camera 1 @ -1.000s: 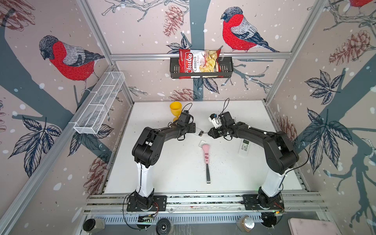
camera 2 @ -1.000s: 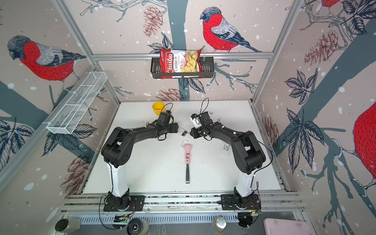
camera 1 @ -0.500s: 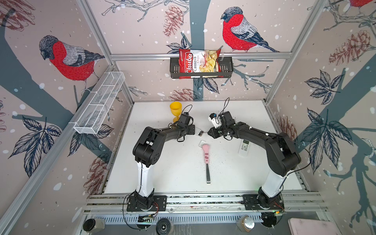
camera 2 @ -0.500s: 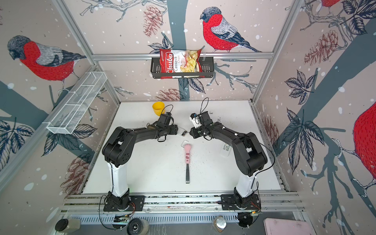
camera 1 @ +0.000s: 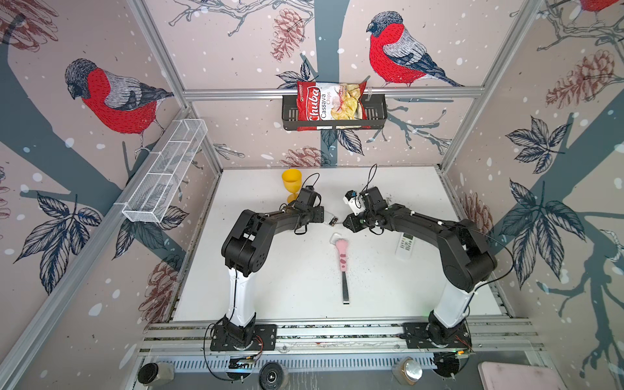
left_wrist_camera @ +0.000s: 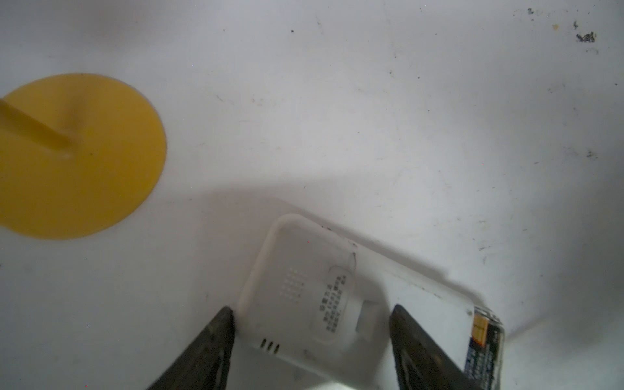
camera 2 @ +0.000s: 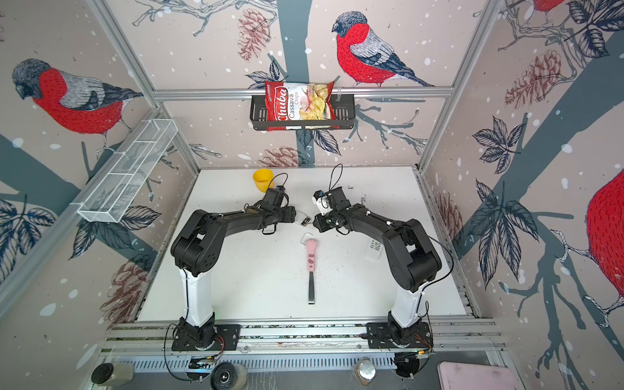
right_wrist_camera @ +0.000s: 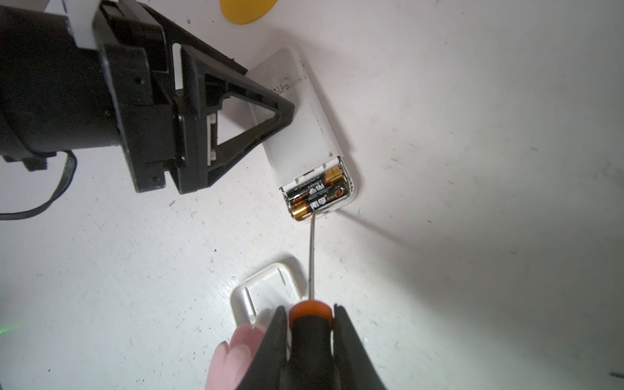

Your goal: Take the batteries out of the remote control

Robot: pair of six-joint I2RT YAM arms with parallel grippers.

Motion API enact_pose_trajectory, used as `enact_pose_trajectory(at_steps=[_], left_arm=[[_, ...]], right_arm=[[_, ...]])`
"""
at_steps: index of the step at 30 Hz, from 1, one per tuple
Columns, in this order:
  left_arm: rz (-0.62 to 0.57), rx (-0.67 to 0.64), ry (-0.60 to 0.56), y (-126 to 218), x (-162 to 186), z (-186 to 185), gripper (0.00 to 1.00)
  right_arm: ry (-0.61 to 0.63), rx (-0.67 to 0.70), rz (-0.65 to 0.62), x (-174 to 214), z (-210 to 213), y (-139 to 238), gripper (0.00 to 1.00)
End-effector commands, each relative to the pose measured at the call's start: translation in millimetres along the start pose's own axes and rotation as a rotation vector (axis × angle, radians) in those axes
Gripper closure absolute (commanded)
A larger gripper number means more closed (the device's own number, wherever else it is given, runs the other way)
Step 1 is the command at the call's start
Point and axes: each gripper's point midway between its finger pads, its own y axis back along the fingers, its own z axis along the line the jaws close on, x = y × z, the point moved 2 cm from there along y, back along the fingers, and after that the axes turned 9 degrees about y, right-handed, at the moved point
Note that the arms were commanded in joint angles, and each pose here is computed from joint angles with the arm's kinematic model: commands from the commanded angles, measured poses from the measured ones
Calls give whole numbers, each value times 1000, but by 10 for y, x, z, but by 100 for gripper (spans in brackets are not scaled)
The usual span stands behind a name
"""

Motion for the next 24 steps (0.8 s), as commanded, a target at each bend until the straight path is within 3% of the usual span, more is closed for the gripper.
enact_pose_trajectory(at_steps=[1, 12, 24], left_arm=[[9, 10, 4, -26, 24, -1, 29], [17, 25, 10, -50, 60, -15, 33], [19, 37, 10, -44, 96, -41, 36]], right_arm=[[7, 3, 13, 19, 4, -16, 100], [7, 3, 19, -6, -2, -66, 100], [4, 15, 135, -50, 14, -235, 100]])
